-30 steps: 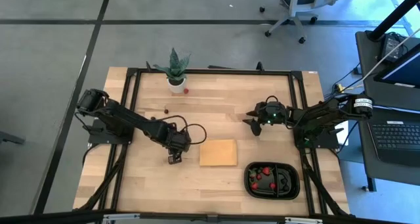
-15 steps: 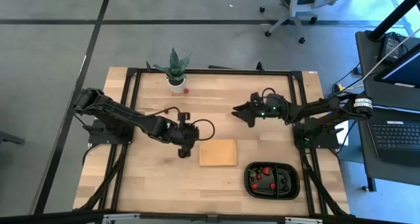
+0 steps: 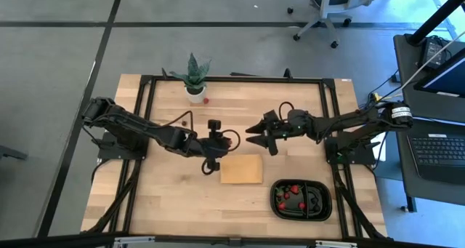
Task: Pick and placing Produce into tupperware
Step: Put the red raspberry into the black container
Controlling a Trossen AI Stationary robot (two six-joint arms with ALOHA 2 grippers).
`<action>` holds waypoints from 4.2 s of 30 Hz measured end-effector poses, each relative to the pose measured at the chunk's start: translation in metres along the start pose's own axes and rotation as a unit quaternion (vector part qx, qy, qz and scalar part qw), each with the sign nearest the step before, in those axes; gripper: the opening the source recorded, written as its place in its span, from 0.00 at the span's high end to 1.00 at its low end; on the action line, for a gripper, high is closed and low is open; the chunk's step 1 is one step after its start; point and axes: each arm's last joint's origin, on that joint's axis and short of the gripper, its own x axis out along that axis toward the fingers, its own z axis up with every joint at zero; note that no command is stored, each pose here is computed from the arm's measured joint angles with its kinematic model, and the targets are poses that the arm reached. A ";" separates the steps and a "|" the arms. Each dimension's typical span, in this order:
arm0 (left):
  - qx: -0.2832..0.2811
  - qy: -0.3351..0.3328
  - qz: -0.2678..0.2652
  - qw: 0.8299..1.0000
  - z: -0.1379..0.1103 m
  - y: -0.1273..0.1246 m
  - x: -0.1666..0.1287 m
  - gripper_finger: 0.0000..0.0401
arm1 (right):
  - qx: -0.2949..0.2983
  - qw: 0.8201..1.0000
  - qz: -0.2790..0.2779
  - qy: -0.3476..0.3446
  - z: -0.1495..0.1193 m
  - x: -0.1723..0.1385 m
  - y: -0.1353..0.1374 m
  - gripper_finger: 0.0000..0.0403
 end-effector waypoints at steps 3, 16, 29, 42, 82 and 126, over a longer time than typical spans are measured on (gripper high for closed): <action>0.010 -0.021 0.004 1.000 0.004 0.001 0.000 0.74 | -0.002 1.000 -0.017 0.000 -0.001 0.002 0.004 0.41; 0.043 -0.102 0.024 0.994 0.022 0.005 -0.002 0.73 | -0.002 1.000 -0.016 -0.011 -0.006 0.010 0.015 0.41; 0.048 -0.104 0.030 0.993 0.022 0.008 0.001 0.73 | -0.020 1.000 -0.001 -0.004 0.001 0.042 0.027 0.41; 0.046 -0.107 0.031 0.993 0.023 0.008 0.001 0.73 | -0.021 1.000 -0.004 0.000 0.000 0.043 0.026 0.53; 0.015 -0.112 0.035 0.993 0.025 0.008 -0.006 0.43 | -0.041 0.998 -0.024 0.032 -0.006 0.042 0.022 0.75; -0.180 0.089 0.029 0.979 -0.023 0.043 0.005 0.42 | 0.221 0.751 -0.428 0.452 -0.106 -0.105 0.182 0.75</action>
